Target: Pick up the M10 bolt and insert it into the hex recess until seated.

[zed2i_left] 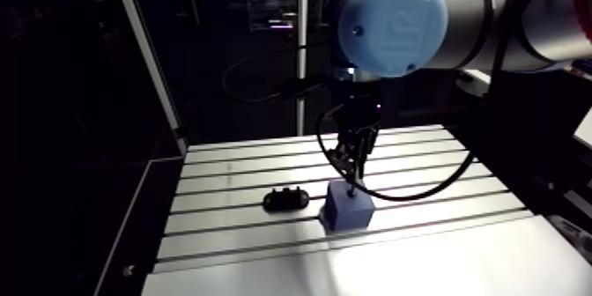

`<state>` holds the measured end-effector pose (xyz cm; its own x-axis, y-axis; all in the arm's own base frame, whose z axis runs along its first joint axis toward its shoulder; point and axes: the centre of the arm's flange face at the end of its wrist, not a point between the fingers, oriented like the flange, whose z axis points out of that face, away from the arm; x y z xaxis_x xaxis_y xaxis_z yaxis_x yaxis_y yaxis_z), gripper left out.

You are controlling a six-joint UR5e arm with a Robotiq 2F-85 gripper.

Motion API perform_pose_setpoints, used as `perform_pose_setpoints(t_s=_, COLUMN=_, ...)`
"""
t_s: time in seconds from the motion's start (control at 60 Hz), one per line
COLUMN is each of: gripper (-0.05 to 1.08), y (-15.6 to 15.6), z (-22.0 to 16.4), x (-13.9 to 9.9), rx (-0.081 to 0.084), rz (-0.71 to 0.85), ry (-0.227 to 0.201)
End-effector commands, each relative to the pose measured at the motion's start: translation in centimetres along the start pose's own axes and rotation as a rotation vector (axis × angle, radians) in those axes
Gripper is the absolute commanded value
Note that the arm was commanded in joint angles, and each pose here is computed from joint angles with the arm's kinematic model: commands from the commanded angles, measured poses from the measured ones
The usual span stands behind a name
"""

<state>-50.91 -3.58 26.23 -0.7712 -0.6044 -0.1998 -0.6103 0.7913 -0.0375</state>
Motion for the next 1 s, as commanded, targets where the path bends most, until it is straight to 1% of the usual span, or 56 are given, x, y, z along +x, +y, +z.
perform_pose_setpoints(t_s=0.017, gripper=0.81, y=0.14, z=0.07, x=0.32, rx=-0.004, rz=-0.001, ry=0.006)
perform_pose_setpoints(t_s=0.1, gripper=0.81, y=0.21, z=-0.08, x=0.38, rx=-0.006, rz=-0.002, ry=0.01)
perform_pose_setpoints(t_s=0.45, gripper=0.81, y=0.1, z=0.07, x=0.43, rx=-0.002, rz=-0.006, ry=0.008)
perform_pose_setpoints(t_s=0.717, gripper=0.82, y=0.08, z=0.01, x=0.4, rx=-0.002, rz=-0.006, ry=0.008)
perform_pose_setpoints(t_s=1.0, gripper=0.82, y=-0.03, z=0.23, x=0.33, rx=0.002, rz=-0.011, ry=0.004)
